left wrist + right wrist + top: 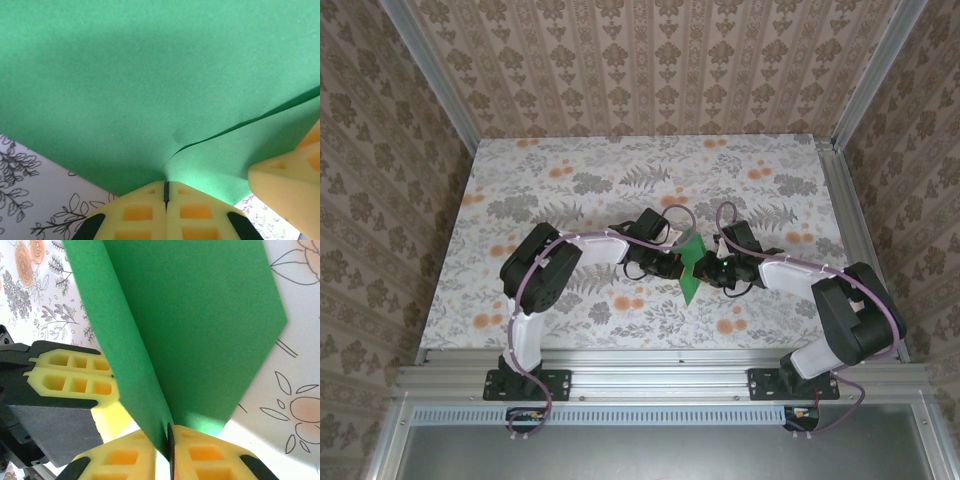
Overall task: Fold a paper plane with a square sheet of paper (pick it up from the middle)
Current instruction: Fourth fold the wing at the center of the table.
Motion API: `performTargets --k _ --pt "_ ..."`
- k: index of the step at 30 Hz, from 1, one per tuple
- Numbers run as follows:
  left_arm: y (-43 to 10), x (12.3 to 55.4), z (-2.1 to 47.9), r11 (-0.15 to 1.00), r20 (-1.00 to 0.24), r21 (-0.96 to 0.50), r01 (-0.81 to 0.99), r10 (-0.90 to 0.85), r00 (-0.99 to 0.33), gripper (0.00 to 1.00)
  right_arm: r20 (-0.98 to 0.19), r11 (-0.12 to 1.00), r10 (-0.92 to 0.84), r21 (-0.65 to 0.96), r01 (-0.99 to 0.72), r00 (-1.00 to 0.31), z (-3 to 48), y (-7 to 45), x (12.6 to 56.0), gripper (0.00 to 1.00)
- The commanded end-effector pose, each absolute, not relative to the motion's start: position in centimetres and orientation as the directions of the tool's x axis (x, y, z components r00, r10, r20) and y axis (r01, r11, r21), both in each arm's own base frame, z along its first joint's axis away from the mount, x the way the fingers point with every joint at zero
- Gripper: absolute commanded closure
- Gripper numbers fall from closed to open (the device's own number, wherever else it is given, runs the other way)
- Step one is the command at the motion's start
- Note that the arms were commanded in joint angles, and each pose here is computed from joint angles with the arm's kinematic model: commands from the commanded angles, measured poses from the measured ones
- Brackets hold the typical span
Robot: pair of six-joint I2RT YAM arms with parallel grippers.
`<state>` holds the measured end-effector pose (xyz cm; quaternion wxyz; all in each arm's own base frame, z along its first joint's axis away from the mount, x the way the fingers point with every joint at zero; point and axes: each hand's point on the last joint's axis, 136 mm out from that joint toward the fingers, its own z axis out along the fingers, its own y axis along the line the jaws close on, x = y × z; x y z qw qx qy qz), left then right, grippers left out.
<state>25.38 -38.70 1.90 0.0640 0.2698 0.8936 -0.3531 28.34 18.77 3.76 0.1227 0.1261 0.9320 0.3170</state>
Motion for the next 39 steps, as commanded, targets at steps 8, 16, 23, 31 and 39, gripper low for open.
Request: performTargets --k 8,16,23,31,39 --pt "-33.6 23.5 -3.8 0.759 -0.106 -0.488 0.432 0.439 -0.892 0.96 -0.15 0.754 0.315 0.639 0.151 -0.937 5.1 19.6 28.6 0.89" --pt "-33.4 23.5 -3.7 0.758 -0.108 -0.49 0.43 0.437 -0.893 0.96 -0.142 0.74 0.319 0.655 0.153 -0.937 5.3 20.5 29.3 0.9" --pt "-33.5 23.6 -3.4 0.753 -0.113 -0.505 0.423 0.428 -0.897 0.97 -0.127 0.739 0.317 0.654 0.161 -0.94 4.9 20.9 29.5 0.9" --pt "-33.5 23.7 -3.3 0.746 -0.116 -0.523 0.412 0.417 -0.902 0.97 -0.112 0.73 0.315 0.663 0.166 -0.942 4.5 21.7 29.8 0.88" --pt "-33.8 24.0 -3.0 0.729 -0.129 -0.554 0.402 0.402 -0.907 1.0 -0.107 0.726 0.316 0.666 0.168 -0.943 4.4 21.9 29.9 0.86"
